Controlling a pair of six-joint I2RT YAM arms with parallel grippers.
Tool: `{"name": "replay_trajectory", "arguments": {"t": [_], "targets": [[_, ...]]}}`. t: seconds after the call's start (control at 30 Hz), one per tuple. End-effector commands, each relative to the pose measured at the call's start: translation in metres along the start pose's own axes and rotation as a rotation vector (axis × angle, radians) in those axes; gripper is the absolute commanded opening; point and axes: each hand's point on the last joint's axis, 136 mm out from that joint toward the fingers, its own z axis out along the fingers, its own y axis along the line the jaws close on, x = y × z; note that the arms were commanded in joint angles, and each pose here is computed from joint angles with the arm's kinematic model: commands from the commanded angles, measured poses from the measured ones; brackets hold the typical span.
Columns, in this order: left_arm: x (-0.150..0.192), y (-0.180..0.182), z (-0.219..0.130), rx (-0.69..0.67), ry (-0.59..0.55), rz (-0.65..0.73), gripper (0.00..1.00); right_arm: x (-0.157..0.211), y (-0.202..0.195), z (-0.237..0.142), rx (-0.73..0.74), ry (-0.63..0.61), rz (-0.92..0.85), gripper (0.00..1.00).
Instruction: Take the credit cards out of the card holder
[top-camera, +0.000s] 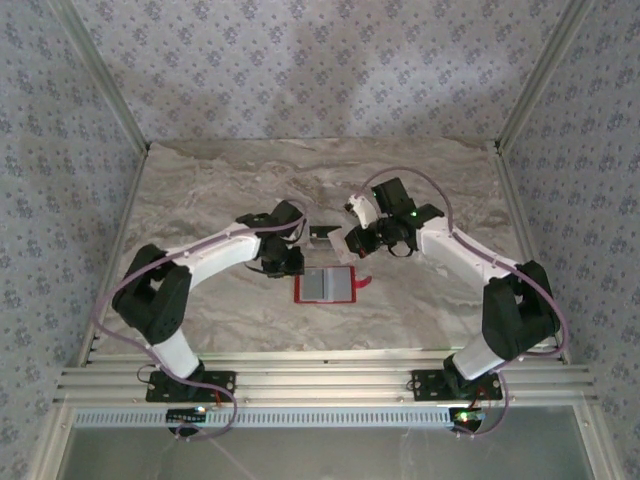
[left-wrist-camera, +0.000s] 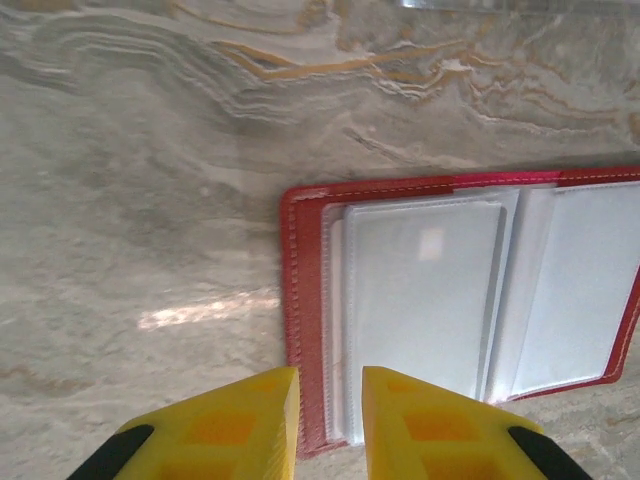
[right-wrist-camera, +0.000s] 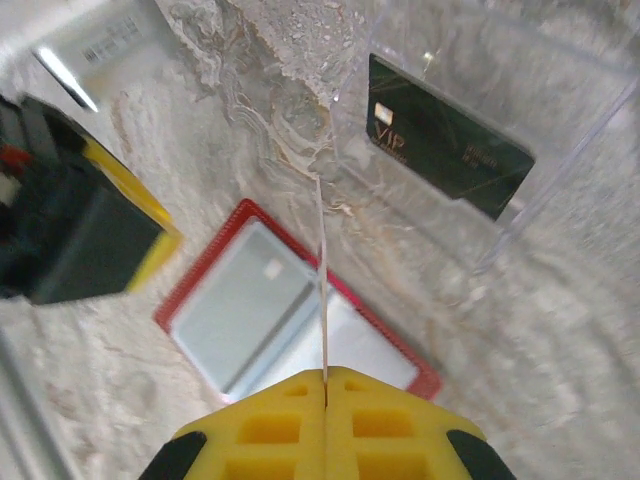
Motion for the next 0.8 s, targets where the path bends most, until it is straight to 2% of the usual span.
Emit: {"name": "replay_trajectory", "arguments": {"t": [0.0, 0.13, 0.37, 0.77], "targets": [[-0.005, 0.011, -0.011, 0.008, -0.049, -0.04, 0.24, -0.014, -0.013, -0.012, 0.096, 0.023, -0.294, 0.0], [-0.004, 0.025, -0.013, 0.028, -0.066, -0.075, 0.24, -0.038, -0.025, -0.013, 0.162, 0.044, -0.463, 0.0], [0.001, 0.039, -0.016, 0.043, -0.083, -0.098, 0.25, -0.057, -0.029, -0.004, 0.142, 0.16, -0.683, 0.0], [0.002, 0.048, -0.019, 0.047, -0.084, -0.107, 0.25, -0.074, -0.037, 0.025, 0.101, 0.272, -0.858, 0.0]]}}
